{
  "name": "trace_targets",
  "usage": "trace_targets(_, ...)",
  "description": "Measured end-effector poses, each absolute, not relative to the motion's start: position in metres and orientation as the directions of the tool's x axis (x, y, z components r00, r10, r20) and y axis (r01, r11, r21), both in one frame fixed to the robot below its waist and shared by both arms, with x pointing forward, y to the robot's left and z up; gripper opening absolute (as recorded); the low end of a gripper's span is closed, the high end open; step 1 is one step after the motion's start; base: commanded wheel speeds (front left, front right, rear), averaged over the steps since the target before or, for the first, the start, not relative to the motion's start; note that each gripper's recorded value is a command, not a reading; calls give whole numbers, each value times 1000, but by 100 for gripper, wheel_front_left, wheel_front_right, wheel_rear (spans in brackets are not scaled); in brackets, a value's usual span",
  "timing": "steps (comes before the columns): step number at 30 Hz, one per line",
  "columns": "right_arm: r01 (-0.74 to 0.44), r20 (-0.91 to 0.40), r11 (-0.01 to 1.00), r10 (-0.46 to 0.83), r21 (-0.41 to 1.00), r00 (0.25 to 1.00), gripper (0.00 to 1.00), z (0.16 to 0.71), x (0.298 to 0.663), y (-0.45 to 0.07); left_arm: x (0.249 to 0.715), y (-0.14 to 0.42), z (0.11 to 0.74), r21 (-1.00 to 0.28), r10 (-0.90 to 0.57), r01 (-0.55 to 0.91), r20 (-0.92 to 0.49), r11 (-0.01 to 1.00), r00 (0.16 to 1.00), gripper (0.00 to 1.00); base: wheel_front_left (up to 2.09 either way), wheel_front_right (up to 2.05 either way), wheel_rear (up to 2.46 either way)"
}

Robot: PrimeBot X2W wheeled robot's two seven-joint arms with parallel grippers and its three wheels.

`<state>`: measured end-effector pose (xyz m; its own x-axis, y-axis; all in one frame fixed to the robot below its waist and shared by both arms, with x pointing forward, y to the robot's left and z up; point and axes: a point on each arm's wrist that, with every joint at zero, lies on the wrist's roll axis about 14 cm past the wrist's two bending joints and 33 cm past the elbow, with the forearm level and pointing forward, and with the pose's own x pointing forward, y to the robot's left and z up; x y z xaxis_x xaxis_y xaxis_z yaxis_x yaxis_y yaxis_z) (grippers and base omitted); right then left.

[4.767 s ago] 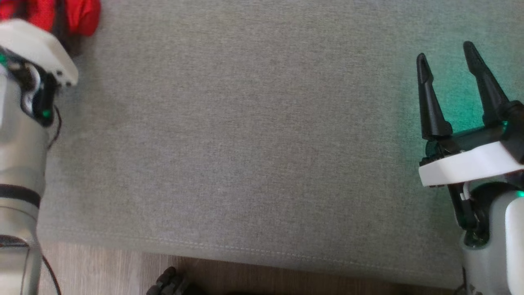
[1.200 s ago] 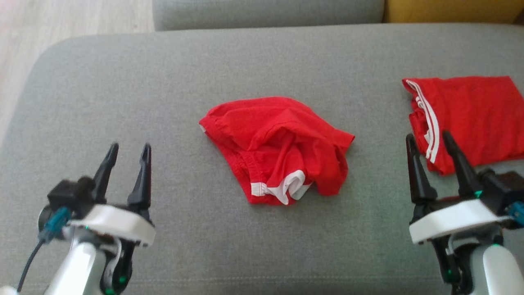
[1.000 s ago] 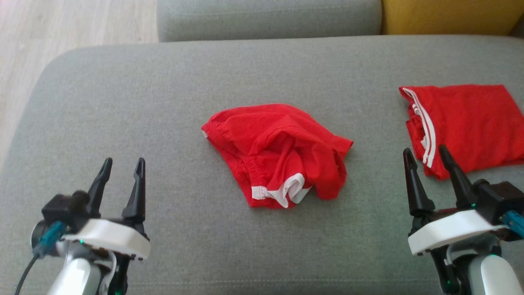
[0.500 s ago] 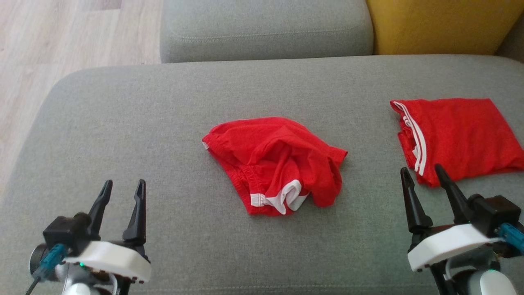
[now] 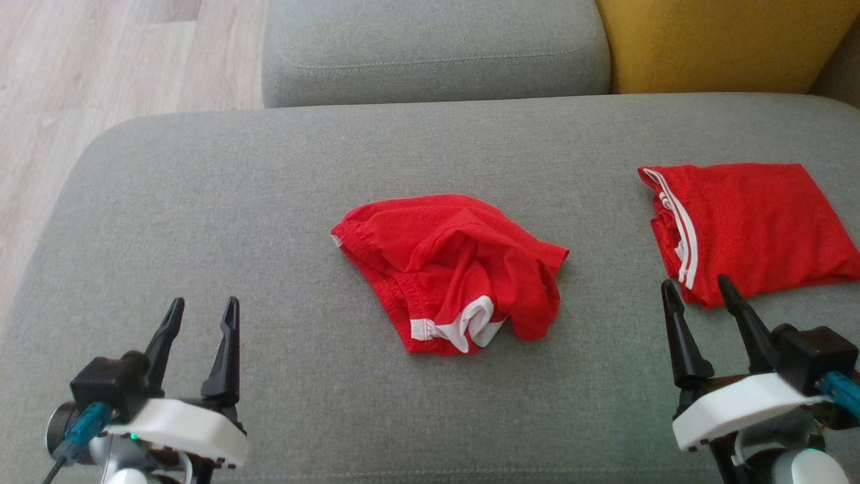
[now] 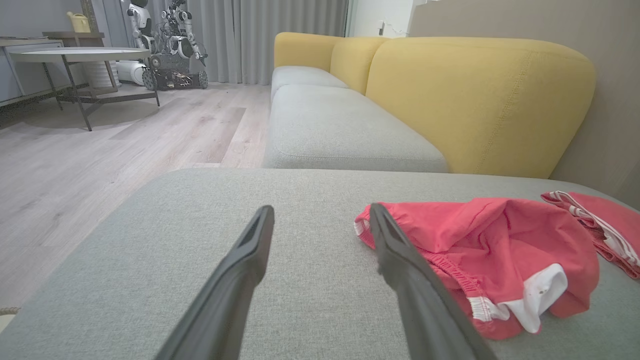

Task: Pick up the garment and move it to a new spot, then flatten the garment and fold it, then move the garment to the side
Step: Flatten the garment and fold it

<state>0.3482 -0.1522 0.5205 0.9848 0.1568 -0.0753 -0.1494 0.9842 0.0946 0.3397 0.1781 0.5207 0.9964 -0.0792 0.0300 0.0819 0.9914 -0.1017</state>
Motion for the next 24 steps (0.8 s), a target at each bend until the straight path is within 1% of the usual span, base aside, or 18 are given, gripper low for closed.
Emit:
trace_targets(19, -150, -82, 984, 158, 95, 984, 100, 519, 350, -152, 339, 176, 517, -97, -84, 85, 17, 992, 996, 100, 0, 0, 0)
trace_targets(24, -151, -90, 984, 159, 96, 983, 100, 517, 351, -152, 339, 169, 514, -92, -106, 106, 6, 990, 994, 100, 0, 0, 0)
